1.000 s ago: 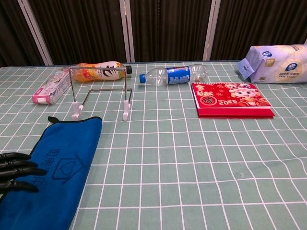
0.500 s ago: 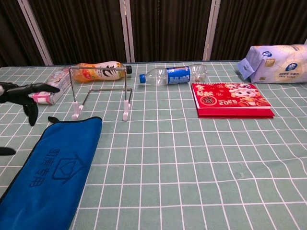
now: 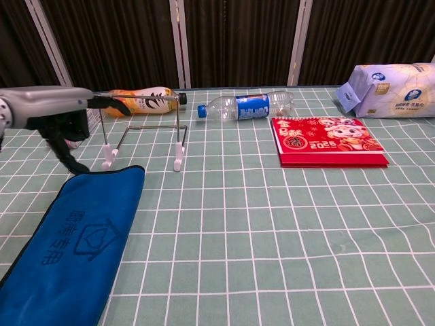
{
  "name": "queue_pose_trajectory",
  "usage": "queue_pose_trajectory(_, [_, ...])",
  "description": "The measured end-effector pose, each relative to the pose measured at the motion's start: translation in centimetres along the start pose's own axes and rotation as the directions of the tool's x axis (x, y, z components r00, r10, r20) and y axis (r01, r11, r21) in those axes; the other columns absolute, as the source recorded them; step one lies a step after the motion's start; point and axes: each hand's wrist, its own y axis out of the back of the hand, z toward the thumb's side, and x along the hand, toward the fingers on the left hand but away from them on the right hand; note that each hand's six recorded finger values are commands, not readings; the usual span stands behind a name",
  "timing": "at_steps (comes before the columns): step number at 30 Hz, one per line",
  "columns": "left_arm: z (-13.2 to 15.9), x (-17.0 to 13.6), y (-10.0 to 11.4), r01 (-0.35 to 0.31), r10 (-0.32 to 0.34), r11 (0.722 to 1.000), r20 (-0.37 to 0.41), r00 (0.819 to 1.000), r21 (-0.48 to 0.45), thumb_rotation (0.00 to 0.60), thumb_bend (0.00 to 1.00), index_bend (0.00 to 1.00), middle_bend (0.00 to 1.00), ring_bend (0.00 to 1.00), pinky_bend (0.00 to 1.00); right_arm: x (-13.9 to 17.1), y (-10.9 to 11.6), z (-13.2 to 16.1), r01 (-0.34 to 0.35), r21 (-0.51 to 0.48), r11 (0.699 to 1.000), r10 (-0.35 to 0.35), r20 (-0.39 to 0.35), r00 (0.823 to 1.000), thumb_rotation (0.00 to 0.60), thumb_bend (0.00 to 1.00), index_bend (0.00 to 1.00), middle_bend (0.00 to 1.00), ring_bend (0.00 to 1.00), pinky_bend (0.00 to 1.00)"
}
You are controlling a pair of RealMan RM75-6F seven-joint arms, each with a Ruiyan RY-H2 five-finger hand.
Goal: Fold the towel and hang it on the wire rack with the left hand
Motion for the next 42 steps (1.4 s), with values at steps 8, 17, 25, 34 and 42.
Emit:
queue_pose_trajectory(8, [2.1,3.9,-2.2,0.081,-0.081,0.997,-0.008,0.997,-0.004,0.6,0.26,0.27,0.97,0.91,1.0,-0.5,-0.4,-0.3,-0.015,0.003,1.0,0.015,0.014,1.0,0.6,0.0,0.03,0.0,0.0,0.0])
queue_pose_trajectory(17, [1.3,6.0,-3.0,0.094,-0.095,0.995,-0.061,0.994,-0.025,0.6,0.35,0.3,0.97,0.91,1.0,-0.7,-0.6,-0.5,-0.024,0.006,1.0,0.024,0.023,0.999,0.6,0.0,0.04,0.0,0.0,0.0])
queue_pose_trajectory(25, [0.8,6.7,-3.9,0.111,-0.112,0.994,-0.083,0.99,-0.012,0.6,0.35,0.31,0.97,0.91,1.0,-0.8,-0.7,-0.6,-0.026,0.007,1.0,0.026,0.029,0.999,0.6,0.0,0.04,0.0,0.0,0.0])
queue_pose_trajectory(34, [0.5,6.9,-4.9,0.126,-0.126,0.992,-0.09,0.988,-0.008,0.6,0.36,0.34,0.97,0.91,1.0,-0.8,-0.8,-0.7,-0.031,0.008,0.999,0.031,0.029,0.999,0.6,0.0,0.05,0.0,0.0,0.0])
queue_pose_trajectory(42, [1.0,7.0,-5.6,0.116,-0.115,0.993,-0.07,0.991,-0.003,0.6,0.37,0.38,0.97,0.91,1.0,-0.9,-1.0,-0.7,-0.037,0.01,0.999,0.036,0.029,0.999,0.6,0.0,0.15,0.0,0.0,0.0])
